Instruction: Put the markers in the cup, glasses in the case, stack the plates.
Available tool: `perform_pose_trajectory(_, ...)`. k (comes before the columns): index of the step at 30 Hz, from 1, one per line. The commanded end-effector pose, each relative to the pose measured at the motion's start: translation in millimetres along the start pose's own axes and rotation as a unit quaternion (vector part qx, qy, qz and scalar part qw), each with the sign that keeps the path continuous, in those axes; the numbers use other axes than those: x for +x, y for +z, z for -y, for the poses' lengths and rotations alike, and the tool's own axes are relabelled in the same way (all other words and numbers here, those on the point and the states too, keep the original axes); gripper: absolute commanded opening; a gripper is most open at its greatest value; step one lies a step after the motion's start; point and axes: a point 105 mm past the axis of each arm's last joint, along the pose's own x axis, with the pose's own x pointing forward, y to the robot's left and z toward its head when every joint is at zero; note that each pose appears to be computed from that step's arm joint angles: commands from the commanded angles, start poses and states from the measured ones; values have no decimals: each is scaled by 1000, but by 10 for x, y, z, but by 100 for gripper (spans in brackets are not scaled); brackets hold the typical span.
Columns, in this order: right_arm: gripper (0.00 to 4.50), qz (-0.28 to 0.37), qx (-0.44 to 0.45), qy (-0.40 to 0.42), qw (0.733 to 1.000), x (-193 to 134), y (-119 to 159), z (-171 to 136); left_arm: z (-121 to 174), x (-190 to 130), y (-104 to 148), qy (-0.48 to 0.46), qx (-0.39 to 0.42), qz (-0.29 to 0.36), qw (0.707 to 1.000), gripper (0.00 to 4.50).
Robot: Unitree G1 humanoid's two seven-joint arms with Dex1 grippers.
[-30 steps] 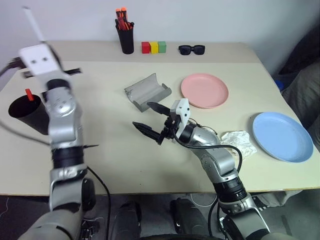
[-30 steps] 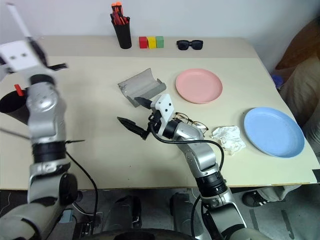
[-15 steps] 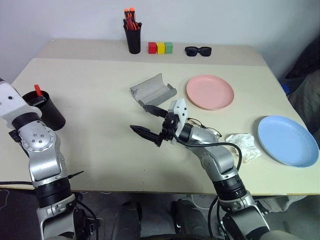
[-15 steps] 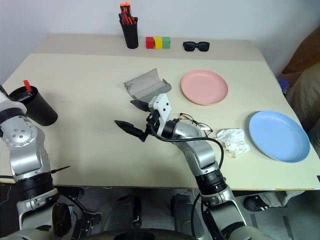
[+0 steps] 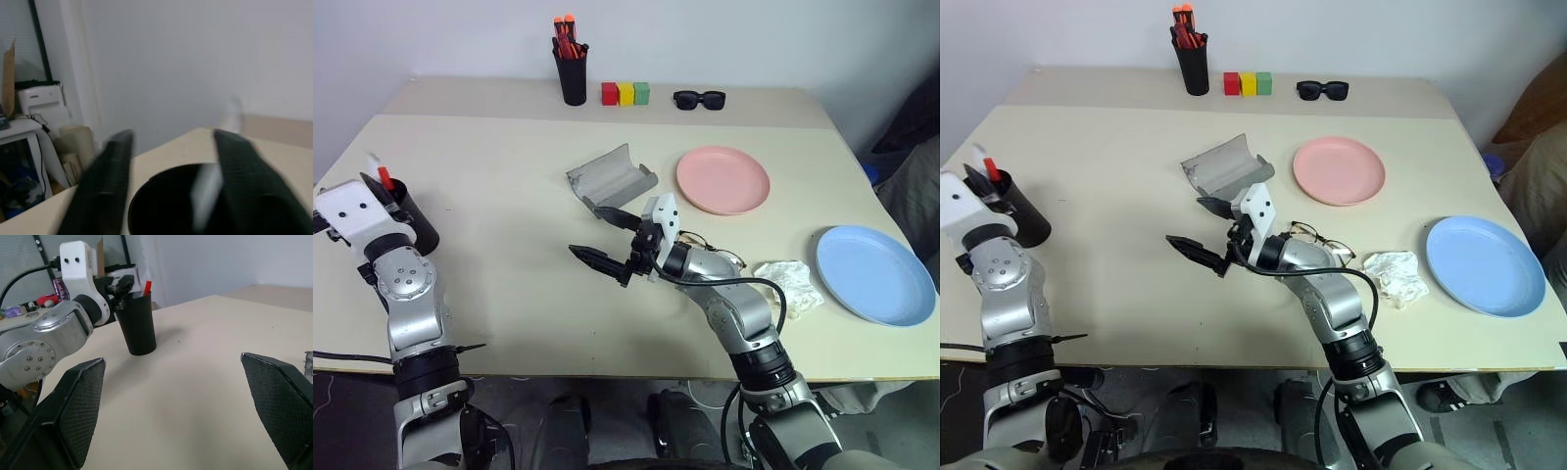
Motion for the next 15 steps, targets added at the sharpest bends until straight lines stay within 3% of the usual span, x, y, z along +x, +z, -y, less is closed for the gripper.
perform_pose_trajectory(1, 450, 19, -19, 1, 1000, -7, 133, -22, 14, 25, 169, 5, -13, 34, 999, 285)
perform_pose_trajectory(7, 450, 11, -26, -12, 1000, -37, 128, 16, 107, 24, 385, -12, -41, 70, 997, 285)
perform_pose_trajectory(11, 450, -31, -65, -64, 995, -141, 62, 209, 887, -131, 835, -233, -103, 104, 961, 285)
perform_pose_trajectory(15, 450, -74, -106, -118, 984, -334, 58, 460, 1637, -531, 827, -465, -66, 43, 882, 446)
